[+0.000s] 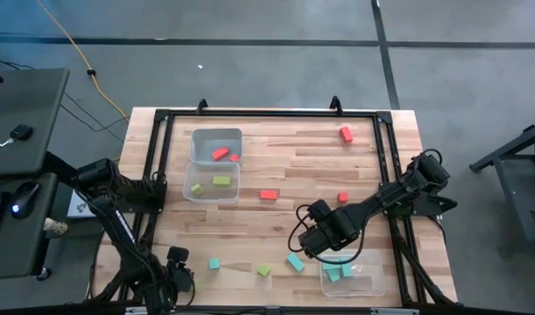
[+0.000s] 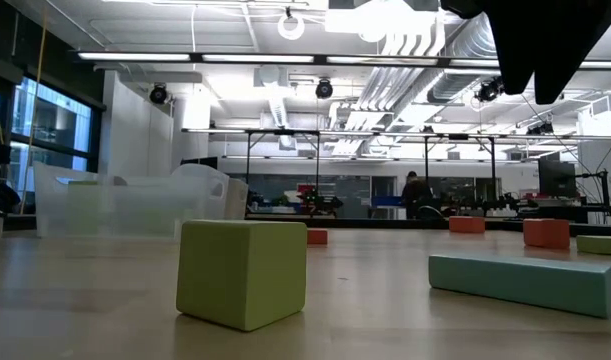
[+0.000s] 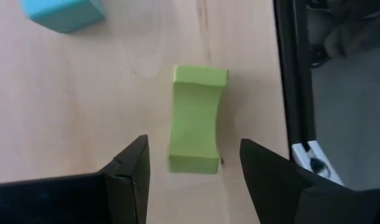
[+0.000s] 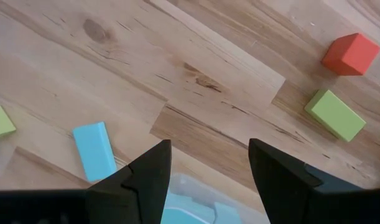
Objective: Sort & place blocks by color
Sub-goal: Put the green block into the top transparent bin, then put the orange block into the gray bin
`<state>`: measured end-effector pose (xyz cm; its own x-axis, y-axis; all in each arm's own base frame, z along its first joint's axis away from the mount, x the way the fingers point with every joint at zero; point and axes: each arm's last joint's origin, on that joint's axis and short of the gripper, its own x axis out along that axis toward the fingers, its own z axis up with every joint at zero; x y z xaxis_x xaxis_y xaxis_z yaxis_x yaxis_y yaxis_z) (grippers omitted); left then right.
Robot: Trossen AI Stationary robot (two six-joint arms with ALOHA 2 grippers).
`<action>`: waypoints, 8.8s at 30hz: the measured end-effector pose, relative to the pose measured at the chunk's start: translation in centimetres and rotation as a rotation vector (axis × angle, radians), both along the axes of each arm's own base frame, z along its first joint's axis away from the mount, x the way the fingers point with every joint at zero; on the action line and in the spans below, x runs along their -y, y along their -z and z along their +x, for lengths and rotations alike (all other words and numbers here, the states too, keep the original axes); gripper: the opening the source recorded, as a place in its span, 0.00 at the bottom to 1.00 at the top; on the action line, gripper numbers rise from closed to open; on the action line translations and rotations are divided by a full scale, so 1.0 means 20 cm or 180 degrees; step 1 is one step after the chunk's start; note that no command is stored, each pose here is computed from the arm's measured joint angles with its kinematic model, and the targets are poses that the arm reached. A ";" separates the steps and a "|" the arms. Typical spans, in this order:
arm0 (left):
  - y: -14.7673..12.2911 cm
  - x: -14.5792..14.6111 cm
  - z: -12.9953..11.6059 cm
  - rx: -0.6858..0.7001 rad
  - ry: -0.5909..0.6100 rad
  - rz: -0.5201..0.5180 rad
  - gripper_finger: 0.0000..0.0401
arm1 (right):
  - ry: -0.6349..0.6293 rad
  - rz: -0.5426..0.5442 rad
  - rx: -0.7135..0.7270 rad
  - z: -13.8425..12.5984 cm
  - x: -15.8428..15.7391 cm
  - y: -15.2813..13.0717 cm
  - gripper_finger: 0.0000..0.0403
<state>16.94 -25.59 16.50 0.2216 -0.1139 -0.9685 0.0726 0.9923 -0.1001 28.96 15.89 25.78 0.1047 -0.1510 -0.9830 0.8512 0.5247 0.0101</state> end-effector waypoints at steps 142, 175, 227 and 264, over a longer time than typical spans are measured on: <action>0.03 -1.43 0.15 -0.0042 -0.1707 0.0130 0.02 | -0.0474 -0.0318 0.0061 0.27 0.82 -0.01 0.51; -0.01 -1.44 0.17 -0.0002 -0.1675 0.0031 0.26 | -0.1426 0.0100 0.0700 0.36 0.91 -0.03 0.51; -0.85 -1.43 -0.02 0.1591 -0.1914 0.0160 0.26 | -0.2867 -0.0142 0.0348 0.66 0.83 0.56 0.63; -0.86 -1.50 -0.03 0.1749 -0.3007 0.0076 0.26 | -0.2594 -0.0303 0.0689 0.62 0.83 0.33 0.26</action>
<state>16.40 4.43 33.74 0.6124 0.3470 -0.7103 -0.6904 0.6724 -0.2668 41.42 -0.64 19.24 0.4010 -0.0279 -0.9157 0.1911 0.9801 0.0538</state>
